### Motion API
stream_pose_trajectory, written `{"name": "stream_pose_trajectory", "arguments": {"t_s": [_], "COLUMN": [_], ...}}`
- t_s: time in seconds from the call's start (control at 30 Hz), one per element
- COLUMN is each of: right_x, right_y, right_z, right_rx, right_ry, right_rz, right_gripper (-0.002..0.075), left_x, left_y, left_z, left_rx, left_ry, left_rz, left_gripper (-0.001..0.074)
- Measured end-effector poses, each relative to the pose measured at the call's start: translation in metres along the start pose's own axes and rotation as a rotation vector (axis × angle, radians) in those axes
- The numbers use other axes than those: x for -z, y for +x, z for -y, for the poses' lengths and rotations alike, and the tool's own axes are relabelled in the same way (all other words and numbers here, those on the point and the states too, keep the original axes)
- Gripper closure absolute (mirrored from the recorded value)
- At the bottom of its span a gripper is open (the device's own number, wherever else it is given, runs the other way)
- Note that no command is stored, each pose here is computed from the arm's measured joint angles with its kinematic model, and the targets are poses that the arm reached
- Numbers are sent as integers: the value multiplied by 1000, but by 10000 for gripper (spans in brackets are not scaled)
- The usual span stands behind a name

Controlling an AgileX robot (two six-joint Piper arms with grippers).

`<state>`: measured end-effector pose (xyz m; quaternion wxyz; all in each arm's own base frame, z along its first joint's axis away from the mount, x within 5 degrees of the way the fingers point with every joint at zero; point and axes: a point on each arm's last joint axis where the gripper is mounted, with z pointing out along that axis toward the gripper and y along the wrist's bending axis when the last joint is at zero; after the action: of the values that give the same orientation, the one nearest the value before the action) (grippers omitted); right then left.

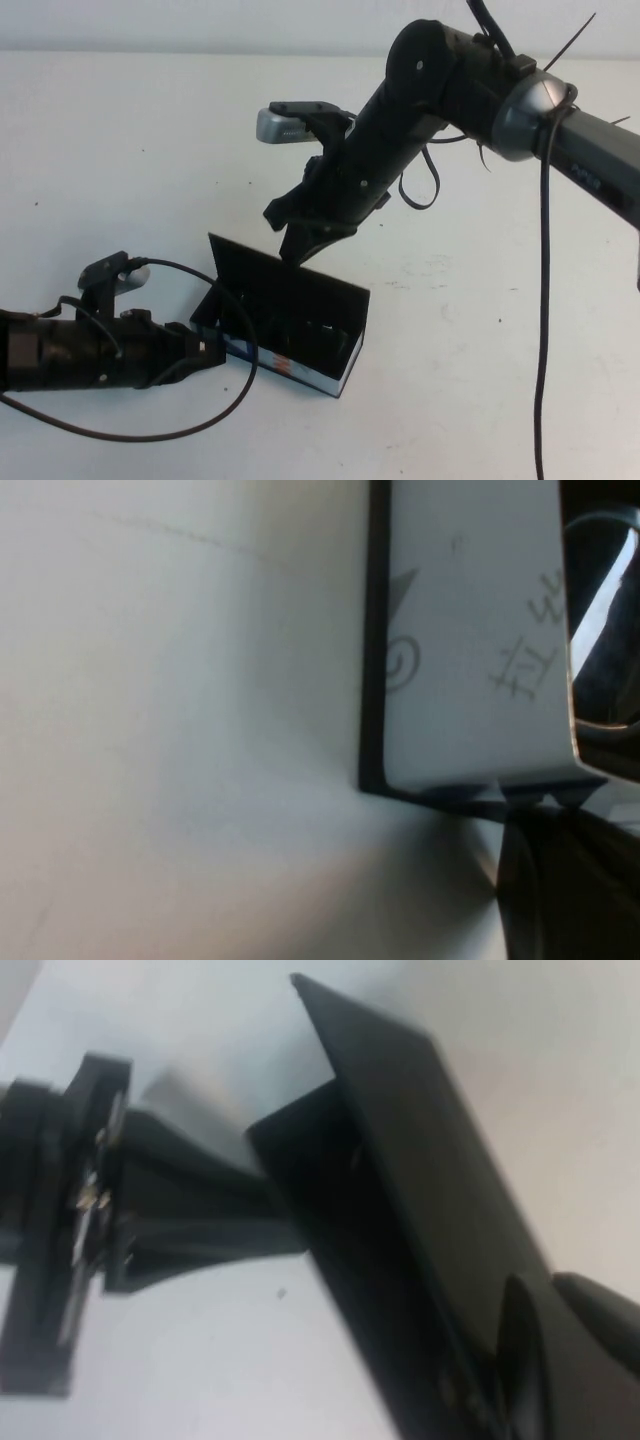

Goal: Return glasses to glasses case

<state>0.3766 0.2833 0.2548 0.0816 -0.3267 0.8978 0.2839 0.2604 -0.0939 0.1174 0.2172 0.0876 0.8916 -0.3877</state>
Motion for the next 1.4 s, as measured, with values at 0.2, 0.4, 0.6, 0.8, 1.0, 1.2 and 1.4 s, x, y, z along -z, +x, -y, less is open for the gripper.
{"name": "stream_pose_trajectory", "arguments": {"t_s": [0.2, 0.4, 0.6, 0.8, 1.0, 1.2, 1.4], "right_x": [-16, -32, -47, -58, -41, 45, 120], "right_y": [17, 29, 31, 33, 31, 39, 99], "right_z": [-29, -34, -25, -20, -30, -74, -106], "right_rx": [41, 51, 40, 21, 46, 136, 108], "right_ry": [-16, -8, 4, -8, 0, 85, 181], "right_rz": [-79, -144, -176, -199, -166, -13, 165], "right_gripper": [737, 737, 737, 737, 737, 737, 737], "left_x": [8, 44, 98, 156, 199, 218, 223], "left_y": [-3, -12, -20, -8, 21, 68, 105], "left_z": [2, 22, 71, 124, 148, 132, 117], "left_rx": [-12, -93, -233, -426, -557, -542, -539], "left_ry": [-72, -214, -235, -215, -293, -441, -495], "left_rz": [-4, 34, 207, 444, 685, 951, 1132], "left_gripper": [738, 738, 738, 738, 738, 738, 738]}}
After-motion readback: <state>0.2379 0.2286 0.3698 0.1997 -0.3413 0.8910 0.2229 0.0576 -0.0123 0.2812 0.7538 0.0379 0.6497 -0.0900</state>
